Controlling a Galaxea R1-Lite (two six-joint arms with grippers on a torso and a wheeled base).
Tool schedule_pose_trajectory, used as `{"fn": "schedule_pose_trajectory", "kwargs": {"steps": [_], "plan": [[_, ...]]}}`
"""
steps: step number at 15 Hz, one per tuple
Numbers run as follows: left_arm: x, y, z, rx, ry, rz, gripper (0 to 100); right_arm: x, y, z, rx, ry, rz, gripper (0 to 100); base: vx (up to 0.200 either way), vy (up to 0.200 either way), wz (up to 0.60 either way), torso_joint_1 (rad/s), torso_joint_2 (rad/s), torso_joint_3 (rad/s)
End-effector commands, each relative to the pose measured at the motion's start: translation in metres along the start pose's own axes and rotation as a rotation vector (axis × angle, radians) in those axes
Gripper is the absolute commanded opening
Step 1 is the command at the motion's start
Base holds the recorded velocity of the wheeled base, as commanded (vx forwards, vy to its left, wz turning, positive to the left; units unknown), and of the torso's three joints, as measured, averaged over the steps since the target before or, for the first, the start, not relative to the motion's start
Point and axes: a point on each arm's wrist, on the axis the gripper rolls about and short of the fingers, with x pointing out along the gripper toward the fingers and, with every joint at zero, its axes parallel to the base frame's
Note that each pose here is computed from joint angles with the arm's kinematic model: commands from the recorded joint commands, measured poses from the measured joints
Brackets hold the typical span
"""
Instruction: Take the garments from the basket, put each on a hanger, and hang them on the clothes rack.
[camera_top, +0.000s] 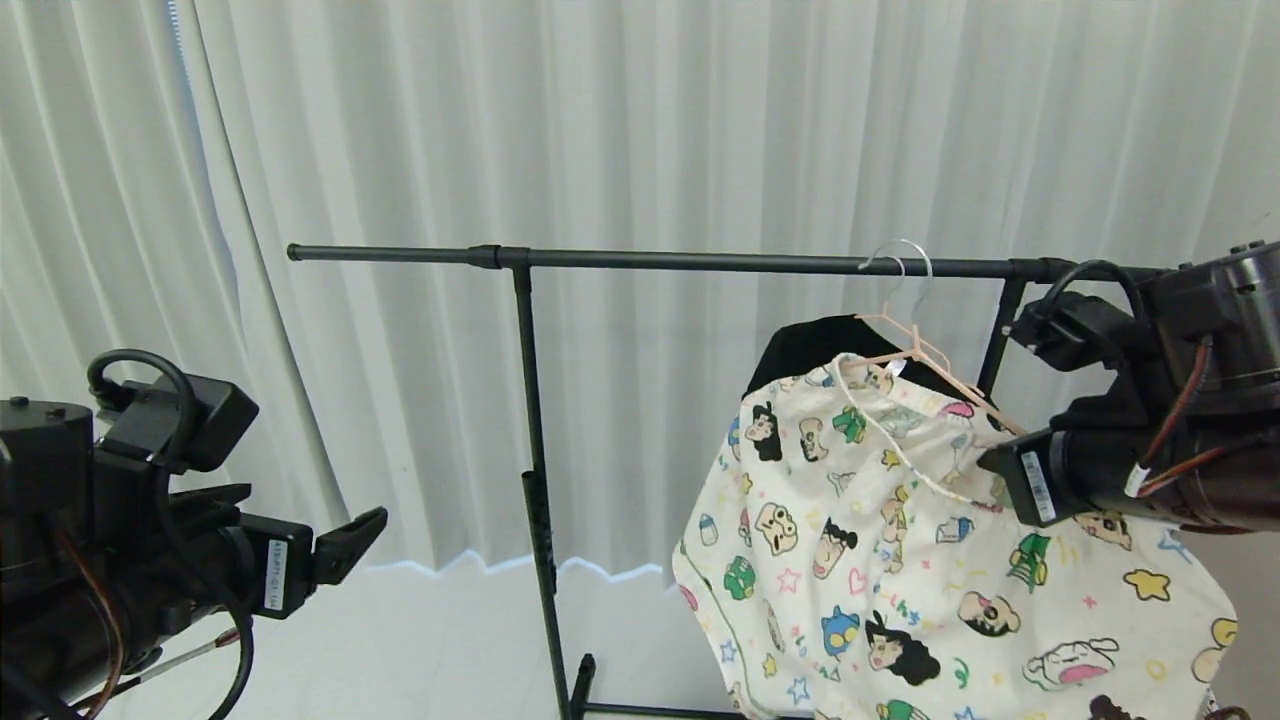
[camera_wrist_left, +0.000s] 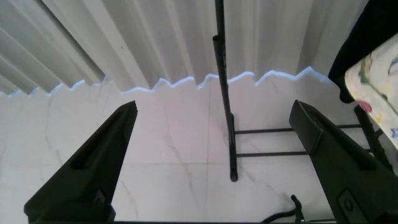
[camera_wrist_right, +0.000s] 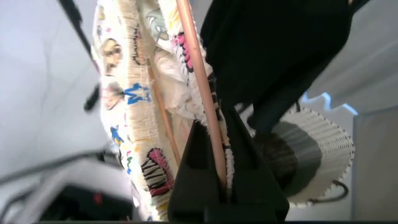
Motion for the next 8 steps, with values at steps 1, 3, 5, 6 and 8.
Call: {"fn": "schedule_pose_trajectory", "kwargs": {"steps": [1, 3, 5, 6, 8], "plan": [[-0.002, 0.000, 0.001, 0.020, -0.010, -0.001, 100, 0.017, 0.004, 0.012, 0.015, -0.015, -0.025, 0, 0.000, 0.000, 0.00, 0.000, 0.00, 0.000], [-0.001, -0.002, 0.004, 0.037, -0.051, -0.008, 100, 0.020, 0.006, 0.023, 0.024, -0.053, -0.025, 0, 0.000, 0.000, 0.00, 0.000, 0.00, 0.000], [-0.001, -0.002, 0.005, 0.054, -0.063, -0.007, 100, 0.019, 0.006, 0.027, 0.028, -0.069, -0.025, 0, 0.000, 0.000, 0.00, 0.000, 0.00, 0.000], [-0.001, -0.002, 0.006, 0.053, -0.064, -0.007, 100, 0.019, 0.007, 0.027, 0.023, -0.070, -0.023, 0, 0.000, 0.000, 0.00, 0.000, 0.00, 0.000], [-0.001, -0.002, 0.005, 0.050, -0.066, -0.008, 100, 0.018, 0.009, 0.026, 0.019, -0.072, -0.034, 0, 0.000, 0.000, 0.00, 0.000, 0.00, 0.000]]}}
